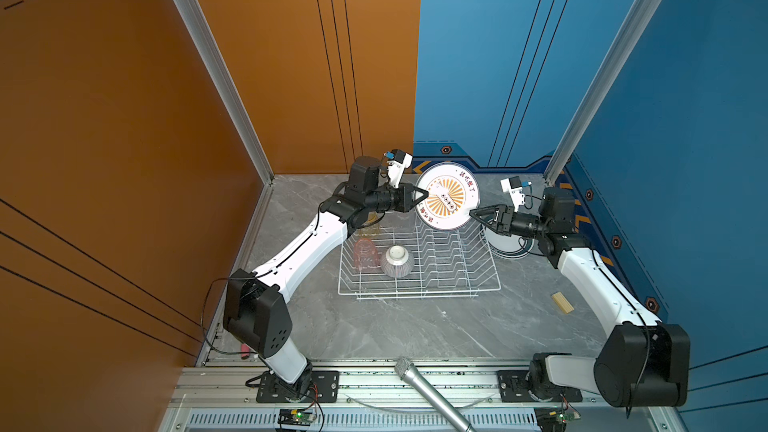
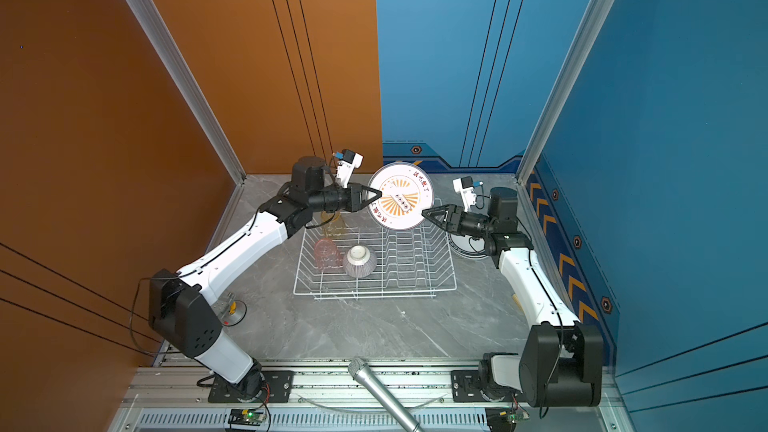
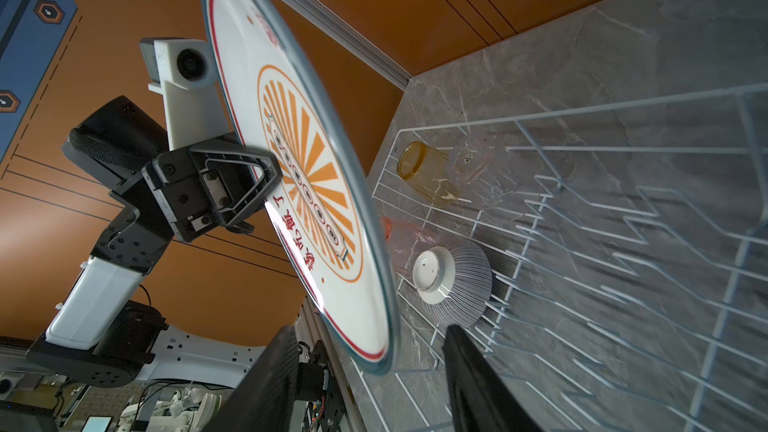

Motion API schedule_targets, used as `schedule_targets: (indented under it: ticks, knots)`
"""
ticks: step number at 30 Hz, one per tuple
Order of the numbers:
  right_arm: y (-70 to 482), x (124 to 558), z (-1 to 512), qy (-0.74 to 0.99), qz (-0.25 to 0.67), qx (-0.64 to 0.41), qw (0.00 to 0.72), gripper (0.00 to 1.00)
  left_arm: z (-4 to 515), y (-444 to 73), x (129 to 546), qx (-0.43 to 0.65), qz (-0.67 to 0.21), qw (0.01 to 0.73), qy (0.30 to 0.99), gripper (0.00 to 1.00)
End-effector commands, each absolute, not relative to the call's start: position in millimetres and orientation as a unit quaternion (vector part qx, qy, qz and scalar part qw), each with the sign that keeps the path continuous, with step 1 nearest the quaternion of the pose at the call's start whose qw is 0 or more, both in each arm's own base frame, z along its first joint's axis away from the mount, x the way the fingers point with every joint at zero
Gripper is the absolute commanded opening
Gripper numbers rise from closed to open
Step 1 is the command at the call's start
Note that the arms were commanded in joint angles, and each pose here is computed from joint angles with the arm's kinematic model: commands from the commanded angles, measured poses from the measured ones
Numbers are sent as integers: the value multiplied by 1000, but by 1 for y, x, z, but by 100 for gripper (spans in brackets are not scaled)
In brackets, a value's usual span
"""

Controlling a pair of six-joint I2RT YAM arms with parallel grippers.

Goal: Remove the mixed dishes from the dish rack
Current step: 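Hold the plate up while the right gripper closes on its opposite rim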

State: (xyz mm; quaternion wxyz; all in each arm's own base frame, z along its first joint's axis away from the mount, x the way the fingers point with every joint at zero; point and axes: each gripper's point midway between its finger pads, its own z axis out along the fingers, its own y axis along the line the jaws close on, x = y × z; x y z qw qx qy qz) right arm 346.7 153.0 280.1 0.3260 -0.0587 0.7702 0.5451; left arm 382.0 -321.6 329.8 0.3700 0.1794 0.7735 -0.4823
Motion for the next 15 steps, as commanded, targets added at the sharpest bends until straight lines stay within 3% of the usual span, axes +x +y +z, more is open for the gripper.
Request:
schedule_targets:
  ticks: [1, 10, 15]
  knots:
    - [159, 350, 284, 756, 562, -62, 329, 54, 357, -329, 379, 185, -533, 383, 731, 0]
    - [163, 364, 302, 723, 593, -51, 351, 48, 352, -347, 377, 175, -573, 362, 714, 0]
    - [164, 368, 310, 702, 615, -44, 356, 38, 345, -357, 377, 173, -585, 349, 711, 0]
